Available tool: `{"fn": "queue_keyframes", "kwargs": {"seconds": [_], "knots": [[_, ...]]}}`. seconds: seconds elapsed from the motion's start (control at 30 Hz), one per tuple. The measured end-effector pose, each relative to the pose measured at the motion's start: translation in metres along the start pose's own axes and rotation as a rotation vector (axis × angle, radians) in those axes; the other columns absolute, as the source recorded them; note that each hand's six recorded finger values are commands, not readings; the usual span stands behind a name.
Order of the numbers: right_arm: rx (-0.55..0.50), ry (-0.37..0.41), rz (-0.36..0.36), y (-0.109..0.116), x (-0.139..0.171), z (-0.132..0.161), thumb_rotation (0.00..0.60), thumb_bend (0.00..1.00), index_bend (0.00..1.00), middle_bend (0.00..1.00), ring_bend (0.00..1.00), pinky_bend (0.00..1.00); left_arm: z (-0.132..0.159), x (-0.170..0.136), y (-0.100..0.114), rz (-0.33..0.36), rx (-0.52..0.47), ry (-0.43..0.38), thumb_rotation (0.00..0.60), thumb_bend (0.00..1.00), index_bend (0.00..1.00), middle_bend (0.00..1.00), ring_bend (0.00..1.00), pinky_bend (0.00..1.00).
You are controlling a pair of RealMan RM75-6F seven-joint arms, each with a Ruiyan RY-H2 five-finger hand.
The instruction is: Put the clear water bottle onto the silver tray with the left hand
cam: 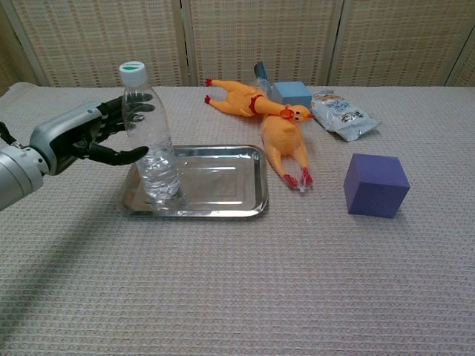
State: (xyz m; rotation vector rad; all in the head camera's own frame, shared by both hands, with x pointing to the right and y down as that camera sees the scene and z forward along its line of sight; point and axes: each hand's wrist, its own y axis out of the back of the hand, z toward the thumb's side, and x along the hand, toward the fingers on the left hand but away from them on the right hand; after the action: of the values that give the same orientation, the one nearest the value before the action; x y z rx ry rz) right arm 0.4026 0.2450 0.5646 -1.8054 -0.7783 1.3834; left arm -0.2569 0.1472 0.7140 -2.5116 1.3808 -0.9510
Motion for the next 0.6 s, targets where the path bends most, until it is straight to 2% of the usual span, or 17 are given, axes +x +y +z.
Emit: {"fn": "queue_keyframes", "kwargs": {"seconds": [0.13,0.27,0.43,0.6], "knots": [[0.001,-0.001,-0.004,0.002,0.002,-0.001,0.600,0.00,0.00,0.00,0.00,0.00,-0.009,-0.013,0.016,0.017,0.100,0.000,0.600,0.34,0.00,0.00,0.00,0.00],[0.007,-0.006,-0.006,0.002,0.002,-0.002,0.600,0.00,0.00,0.00,0.00,0.00,-0.026,-0.039,0.046,0.066,0.257,0.013,0.600,0.34,0.00,0.00,0.00,0.00],[0.020,-0.016,-0.024,0.003,0.002,-0.002,0.600,0.00,0.00,0.00,0.00,0.00,-0.043,-0.098,0.090,0.113,0.494,0.047,0.600,0.34,0.00,0.00,0.00,0.00],[0.039,-0.030,-0.042,0.000,0.001,0.002,0.600,0.00,0.00,0.00,0.00,0.00,-0.044,-0.149,0.104,0.108,0.667,0.093,0.600,0.35,0.00,0.00,0.00,0.00]]}}
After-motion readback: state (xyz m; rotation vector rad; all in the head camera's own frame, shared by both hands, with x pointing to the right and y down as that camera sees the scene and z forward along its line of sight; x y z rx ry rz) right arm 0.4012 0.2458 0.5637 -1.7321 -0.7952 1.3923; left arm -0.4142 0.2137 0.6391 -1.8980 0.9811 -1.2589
